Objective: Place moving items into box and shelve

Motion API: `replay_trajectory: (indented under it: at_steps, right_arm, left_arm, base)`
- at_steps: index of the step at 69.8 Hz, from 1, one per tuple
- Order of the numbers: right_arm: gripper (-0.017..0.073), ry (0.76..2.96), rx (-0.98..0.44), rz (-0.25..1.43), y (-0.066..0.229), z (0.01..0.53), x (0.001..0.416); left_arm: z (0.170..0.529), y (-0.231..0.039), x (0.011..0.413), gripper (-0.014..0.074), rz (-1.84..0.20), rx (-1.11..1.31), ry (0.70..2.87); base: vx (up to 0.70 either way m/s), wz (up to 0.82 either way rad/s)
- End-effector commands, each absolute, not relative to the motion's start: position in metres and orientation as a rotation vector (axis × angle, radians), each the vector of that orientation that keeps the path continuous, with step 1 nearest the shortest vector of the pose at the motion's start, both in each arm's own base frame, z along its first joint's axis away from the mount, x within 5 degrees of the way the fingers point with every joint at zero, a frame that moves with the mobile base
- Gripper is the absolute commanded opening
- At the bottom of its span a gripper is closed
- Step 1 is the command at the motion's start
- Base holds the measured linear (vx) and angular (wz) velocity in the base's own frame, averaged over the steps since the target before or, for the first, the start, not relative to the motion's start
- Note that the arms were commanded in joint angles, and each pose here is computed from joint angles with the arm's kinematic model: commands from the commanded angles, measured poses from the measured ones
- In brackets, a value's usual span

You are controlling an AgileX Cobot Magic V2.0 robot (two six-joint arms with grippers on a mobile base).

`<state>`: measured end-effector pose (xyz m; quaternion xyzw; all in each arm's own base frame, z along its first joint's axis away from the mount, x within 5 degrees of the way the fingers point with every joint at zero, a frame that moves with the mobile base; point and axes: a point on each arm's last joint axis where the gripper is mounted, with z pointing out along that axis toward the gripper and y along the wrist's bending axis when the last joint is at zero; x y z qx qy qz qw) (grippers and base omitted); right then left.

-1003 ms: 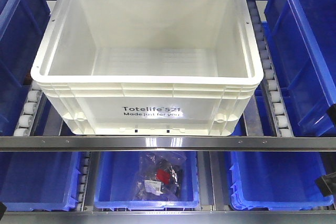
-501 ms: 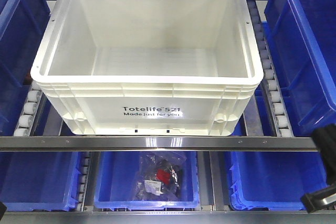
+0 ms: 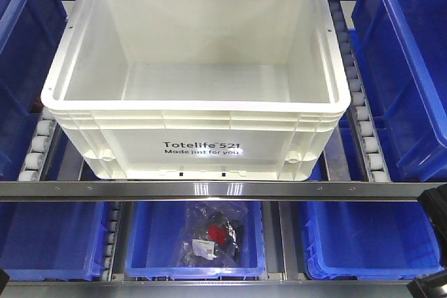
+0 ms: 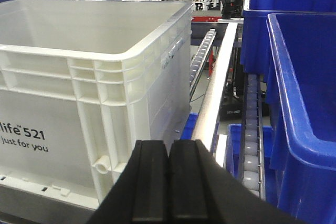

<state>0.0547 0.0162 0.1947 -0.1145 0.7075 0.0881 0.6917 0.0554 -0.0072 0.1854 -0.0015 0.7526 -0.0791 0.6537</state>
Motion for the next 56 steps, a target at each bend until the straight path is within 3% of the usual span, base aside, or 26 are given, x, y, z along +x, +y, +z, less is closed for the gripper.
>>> replay_trajectory:
  at_steps: [1,56]
  right_arm:
    - [-0.0015,1.503,-0.243,0.198,0.0159,0.2007,0.0543]
    - [-0.0015,1.504,-0.243,0.198,0.0159,0.2006,0.0543]
  left_arm:
    - [0.189,-0.0071,0.0556,-0.0027,-0.201,-0.017,1.623]
    - [0.189,-0.0071,0.0556,-0.0027,-0.201,-0.017,1.623]
  base:
    - [0.0,0.0]
    - [0.0,0.0]
